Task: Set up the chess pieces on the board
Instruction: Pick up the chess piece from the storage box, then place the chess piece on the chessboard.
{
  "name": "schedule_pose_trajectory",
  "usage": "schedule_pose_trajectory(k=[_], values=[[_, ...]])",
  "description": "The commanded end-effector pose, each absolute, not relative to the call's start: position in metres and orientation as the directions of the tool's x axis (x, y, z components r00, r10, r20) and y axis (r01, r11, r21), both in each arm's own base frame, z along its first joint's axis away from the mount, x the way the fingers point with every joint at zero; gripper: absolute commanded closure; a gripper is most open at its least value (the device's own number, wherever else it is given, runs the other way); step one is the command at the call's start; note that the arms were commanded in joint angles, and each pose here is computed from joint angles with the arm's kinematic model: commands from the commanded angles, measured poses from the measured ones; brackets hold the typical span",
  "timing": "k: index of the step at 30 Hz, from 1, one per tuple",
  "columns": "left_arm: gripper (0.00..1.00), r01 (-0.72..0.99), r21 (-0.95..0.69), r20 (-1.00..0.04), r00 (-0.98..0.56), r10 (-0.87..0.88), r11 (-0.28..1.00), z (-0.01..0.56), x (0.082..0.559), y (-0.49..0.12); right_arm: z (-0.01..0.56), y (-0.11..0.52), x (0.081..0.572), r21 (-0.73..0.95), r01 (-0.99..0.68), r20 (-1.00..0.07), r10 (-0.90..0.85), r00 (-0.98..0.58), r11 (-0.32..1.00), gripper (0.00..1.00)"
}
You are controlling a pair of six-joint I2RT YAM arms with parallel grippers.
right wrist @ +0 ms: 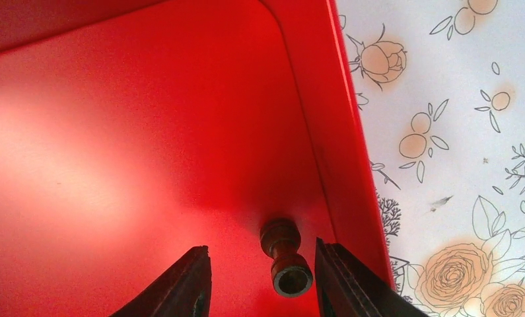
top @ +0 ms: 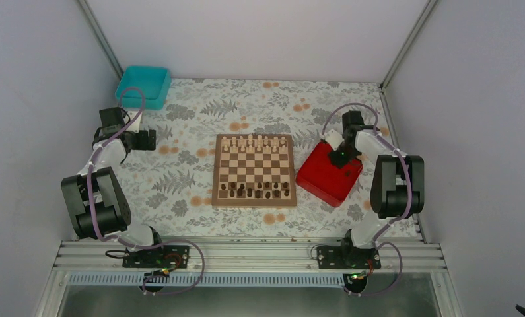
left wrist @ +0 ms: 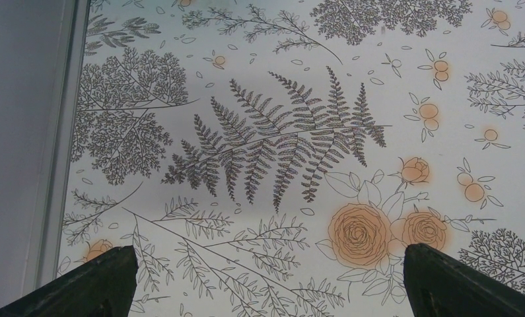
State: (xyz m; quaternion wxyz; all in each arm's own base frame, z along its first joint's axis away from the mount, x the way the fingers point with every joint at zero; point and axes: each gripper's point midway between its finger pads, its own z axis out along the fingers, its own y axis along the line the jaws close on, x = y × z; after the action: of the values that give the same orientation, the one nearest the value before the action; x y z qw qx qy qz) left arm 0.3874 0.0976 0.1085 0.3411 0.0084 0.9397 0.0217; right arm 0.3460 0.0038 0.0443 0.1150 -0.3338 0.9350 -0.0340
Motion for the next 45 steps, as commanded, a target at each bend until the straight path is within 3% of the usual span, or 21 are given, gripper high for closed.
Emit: schedule_pose_trajectory(k=[1, 8, 20, 28, 39, 45], values=[[0.00, -0.002, 0.041, -0.659, -0.752, 0.026, 0.999, 0.114, 0.387, 0.099, 0.041, -0.002, 0.349, -0.169, -0.596, -0.196, -0.619, -0.760, 0.785, 0.57], [0.00, 0.002, 0.034, -0.659, -0.752, 0.024, 0.999, 0.114, 0.388, 0.098, 0.036, -0.001, 0.344, -0.152, -0.604, -0.185, -0.623, -0.760, 0.783, 0.58], [0.00, 0.005, 0.029, -0.658, -0.753, 0.023, 1.000, 0.114, 0.388, 0.097, 0.026, 0.000, 0.334, -0.118, -0.609, -0.157, -0.620, -0.769, 0.785, 0.85], [0.00, 0.005, 0.029, -0.658, -0.752, 0.023, 1.000, 0.114, 0.388, 0.097, 0.078, 0.031, 0.336, -0.126, -0.651, -0.218, -0.661, -0.718, 0.748, 0.95], [0.00, 0.001, 0.034, -0.661, -0.750, 0.023, 0.999, 0.116, 0.388, 0.098, 0.181, 0.171, 0.321, -0.139, -0.851, -0.339, -0.831, -0.441, 0.507, 0.95], [0.00, -0.003, 0.039, -0.659, -0.752, 0.023, 0.999, 0.114, 0.388, 0.099, 0.187, 0.273, 0.285, -0.075, -0.967, -0.361, -0.910, -0.203, 0.245, 0.94]])
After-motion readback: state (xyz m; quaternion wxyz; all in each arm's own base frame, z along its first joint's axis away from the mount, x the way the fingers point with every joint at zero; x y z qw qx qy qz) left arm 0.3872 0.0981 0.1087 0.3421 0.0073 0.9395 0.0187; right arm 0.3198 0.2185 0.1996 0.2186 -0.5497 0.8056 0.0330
